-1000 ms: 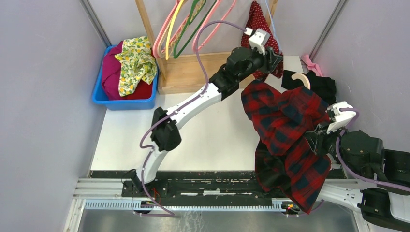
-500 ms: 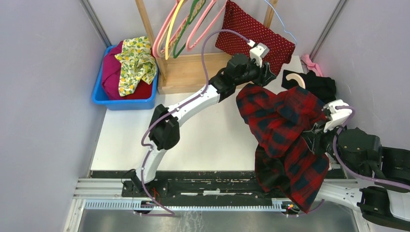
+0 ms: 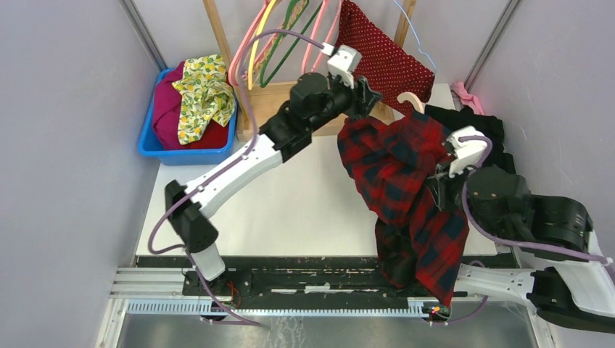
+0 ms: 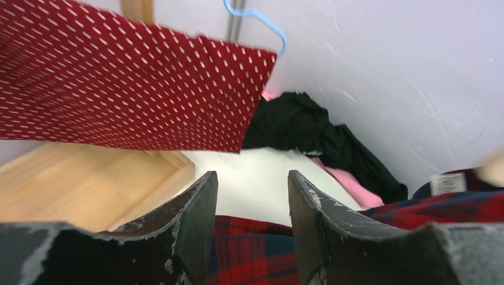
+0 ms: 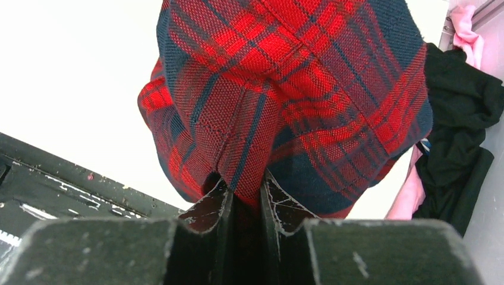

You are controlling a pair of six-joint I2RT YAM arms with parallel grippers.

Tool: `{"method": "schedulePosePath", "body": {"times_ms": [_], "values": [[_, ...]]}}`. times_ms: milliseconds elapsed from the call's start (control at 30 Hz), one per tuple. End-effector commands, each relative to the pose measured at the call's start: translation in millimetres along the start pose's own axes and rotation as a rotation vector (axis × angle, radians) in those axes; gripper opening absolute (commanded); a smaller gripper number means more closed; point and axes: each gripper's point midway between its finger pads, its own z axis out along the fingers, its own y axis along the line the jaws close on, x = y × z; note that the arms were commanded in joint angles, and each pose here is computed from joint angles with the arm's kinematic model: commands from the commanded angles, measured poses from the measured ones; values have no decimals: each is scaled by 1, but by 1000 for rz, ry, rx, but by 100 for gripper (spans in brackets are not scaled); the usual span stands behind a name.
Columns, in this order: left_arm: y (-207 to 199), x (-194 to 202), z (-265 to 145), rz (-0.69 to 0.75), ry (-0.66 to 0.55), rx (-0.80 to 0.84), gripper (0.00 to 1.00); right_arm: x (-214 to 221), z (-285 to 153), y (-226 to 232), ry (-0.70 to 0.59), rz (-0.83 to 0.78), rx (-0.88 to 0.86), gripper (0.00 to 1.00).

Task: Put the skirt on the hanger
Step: Place the hanger at the clothesline.

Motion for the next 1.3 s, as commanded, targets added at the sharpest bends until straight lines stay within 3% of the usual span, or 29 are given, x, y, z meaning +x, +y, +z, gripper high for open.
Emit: {"method": "schedulePosePath", "body": {"times_ms": [0,167,400,600,867,1267], "values": [[22,-54,-44,63,-84,-164,55,-61,3,8,-191,98,15,1],[51,-65,-92,38,-91,-323,56,-90,13,21,-253,112,18,1],[64,-59,-172,-36,-130,-382,58,-150,32,40,-372,102,68,1],[74,-52,-224,-68,-140,-438,59,-194,63,63,-402,57,126,1],[73,-23,-243,-116,-99,-417,59,-222,112,37,-383,116,186,1],[77,-6,-236,-129,-66,-411,59,-248,141,2,-421,144,183,1]]}}
